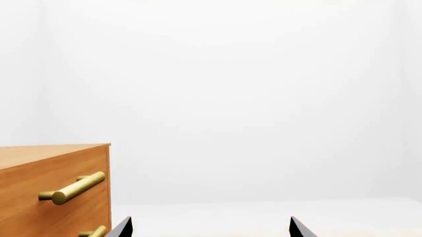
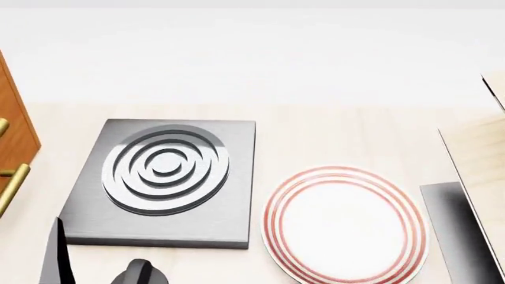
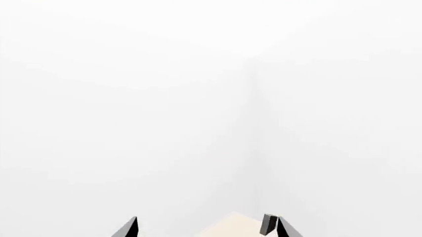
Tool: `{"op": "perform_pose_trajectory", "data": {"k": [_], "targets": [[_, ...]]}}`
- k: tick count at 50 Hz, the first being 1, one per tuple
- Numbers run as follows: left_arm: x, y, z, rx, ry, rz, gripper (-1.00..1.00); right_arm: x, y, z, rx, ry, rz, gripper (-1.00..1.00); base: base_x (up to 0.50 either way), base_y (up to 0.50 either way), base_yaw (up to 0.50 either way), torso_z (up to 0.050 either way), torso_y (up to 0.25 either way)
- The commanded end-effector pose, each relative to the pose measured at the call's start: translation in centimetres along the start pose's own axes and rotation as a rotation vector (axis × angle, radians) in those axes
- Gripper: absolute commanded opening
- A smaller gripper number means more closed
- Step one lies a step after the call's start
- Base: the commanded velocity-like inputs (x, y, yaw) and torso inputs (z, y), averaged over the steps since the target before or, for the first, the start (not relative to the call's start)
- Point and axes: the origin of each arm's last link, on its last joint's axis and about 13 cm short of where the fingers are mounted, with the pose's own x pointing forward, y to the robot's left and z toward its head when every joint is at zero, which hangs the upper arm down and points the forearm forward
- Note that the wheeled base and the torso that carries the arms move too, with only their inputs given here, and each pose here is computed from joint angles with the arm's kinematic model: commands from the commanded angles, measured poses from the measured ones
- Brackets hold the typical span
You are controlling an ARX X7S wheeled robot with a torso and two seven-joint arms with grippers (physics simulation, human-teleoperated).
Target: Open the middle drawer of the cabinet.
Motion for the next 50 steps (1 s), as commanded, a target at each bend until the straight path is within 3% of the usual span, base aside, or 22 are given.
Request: {"op": "perform_pose_trajectory", "data": {"k": [1,23,31,50], "targets": [[0.0,0.0,0.0,0.001,0.0,0.0,1.0,0.0,-0.8,-0.2,-0.031,0.017,-0.055,1.0,0.0,0.0,0.0,0.0,0.0],[0.2,0.0,-0.7,0.001,0.018,0.006,1.0,-0.5,-3.7,-4.0,-0.147,0.122,-0.208,1.0,0.0,0.0,0.0,0.0,0.0],[0.2,-0.1,-0.7,-0.002,0.021,0.004,1.0,-1.2,-5.1,-6.9,-0.166,0.211,-0.285,1.0,0.0,0.0,0.0,0.0,0.0],[0.2,-0.1,-0.9,-0.002,0.027,0.003,1.0,-1.5,-5.3,-9.4,-0.155,0.267,-0.299,1.0,0.0,0.0,0.0,0.0,0.0]]}}
